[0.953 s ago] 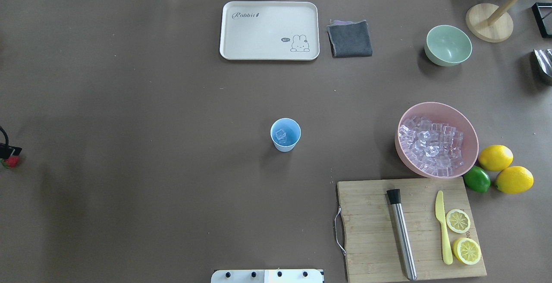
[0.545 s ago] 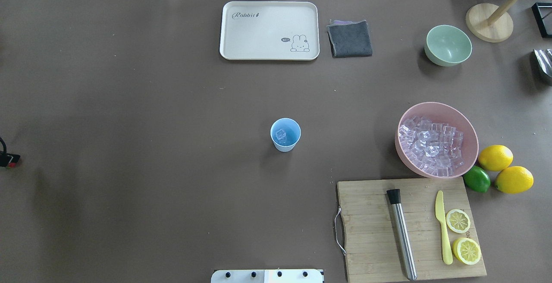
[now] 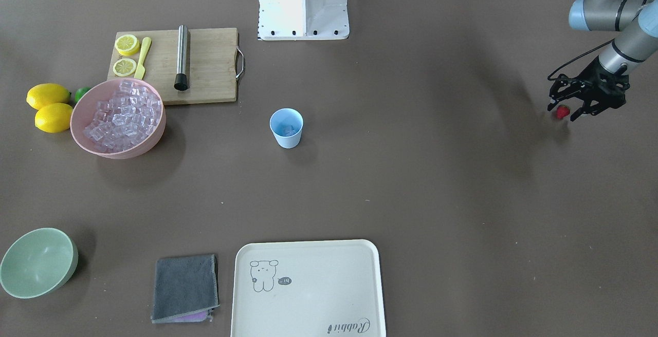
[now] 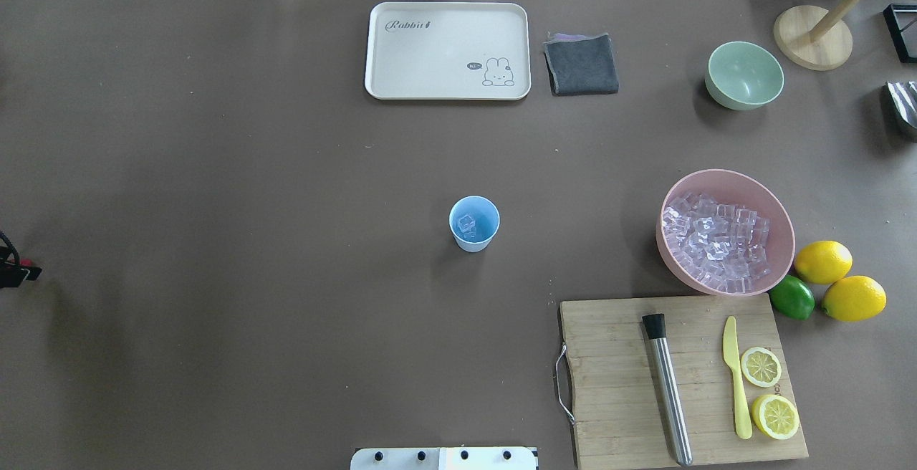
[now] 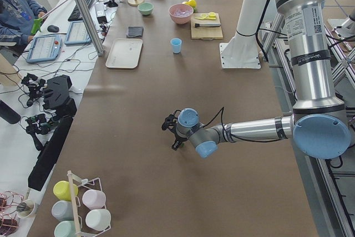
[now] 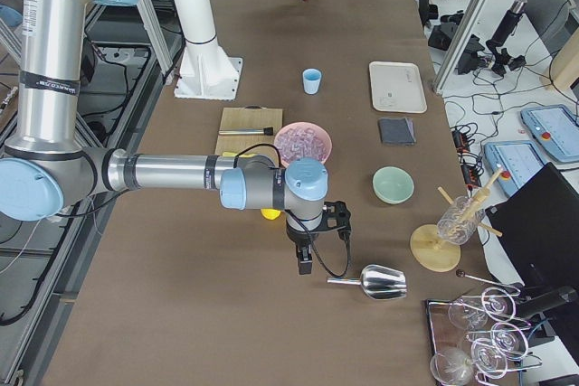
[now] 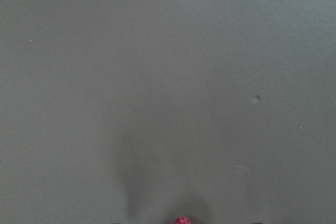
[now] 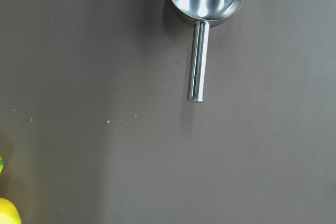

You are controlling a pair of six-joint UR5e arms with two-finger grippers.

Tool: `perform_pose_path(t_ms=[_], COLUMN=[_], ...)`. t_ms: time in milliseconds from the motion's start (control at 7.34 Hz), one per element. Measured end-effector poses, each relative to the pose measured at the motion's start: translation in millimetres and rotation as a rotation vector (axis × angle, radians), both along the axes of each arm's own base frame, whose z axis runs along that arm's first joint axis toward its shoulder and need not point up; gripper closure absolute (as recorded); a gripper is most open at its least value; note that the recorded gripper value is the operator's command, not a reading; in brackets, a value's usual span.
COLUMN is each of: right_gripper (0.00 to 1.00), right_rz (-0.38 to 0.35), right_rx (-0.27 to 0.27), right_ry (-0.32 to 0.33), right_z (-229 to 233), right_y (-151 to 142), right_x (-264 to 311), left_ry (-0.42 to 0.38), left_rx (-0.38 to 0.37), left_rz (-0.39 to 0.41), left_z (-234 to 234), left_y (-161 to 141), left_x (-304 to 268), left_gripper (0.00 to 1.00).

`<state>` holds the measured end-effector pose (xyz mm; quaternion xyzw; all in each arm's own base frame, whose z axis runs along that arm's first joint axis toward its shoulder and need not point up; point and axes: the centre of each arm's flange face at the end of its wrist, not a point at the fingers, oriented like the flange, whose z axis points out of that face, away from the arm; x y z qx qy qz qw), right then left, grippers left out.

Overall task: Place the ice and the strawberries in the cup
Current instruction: 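Lower the left gripper onto the red strawberry and grasp it, then carry the strawberry with the left gripper over the blue cup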

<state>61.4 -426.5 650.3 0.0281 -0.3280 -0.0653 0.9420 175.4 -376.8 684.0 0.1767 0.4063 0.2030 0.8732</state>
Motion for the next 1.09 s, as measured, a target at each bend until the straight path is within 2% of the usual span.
perform_pose_path(t_ms=[136,272,545,681,817,1089], right_gripper=[0.00,0.00,0.00,0.00,0.00,0.00], right_rz=[0.000,0.000,0.000,0.000,0.000,0.000], right_rx=[0.000,0.000,0.001,0.001,0.001,0.001], right_ry=[0.000,0.000,-0.008,-0.012,-0.013,-0.014], right_z=[0,0,-1,-1,-1,-2], right_y=[0,0,0,0,0,-1], right_x=[0,0,-1,-1,-1,-1], left_ry=[0.000,0.000,0.029,0.081,0.151,0.316], left_rx=[0.001,0.002,0.005,-0.004,-0.034,-0.136], left_rz=[0.002,0.003,0.015,0.039,0.040,-0.028], left_z=[0,1,-9,-25,-50,-138], left_y=[0,1,-1,-7,-23,-80], left_x=[0,0,2,6,13,49], left_gripper=[0.93,1.00,1.00,1.00,1.00,1.00])
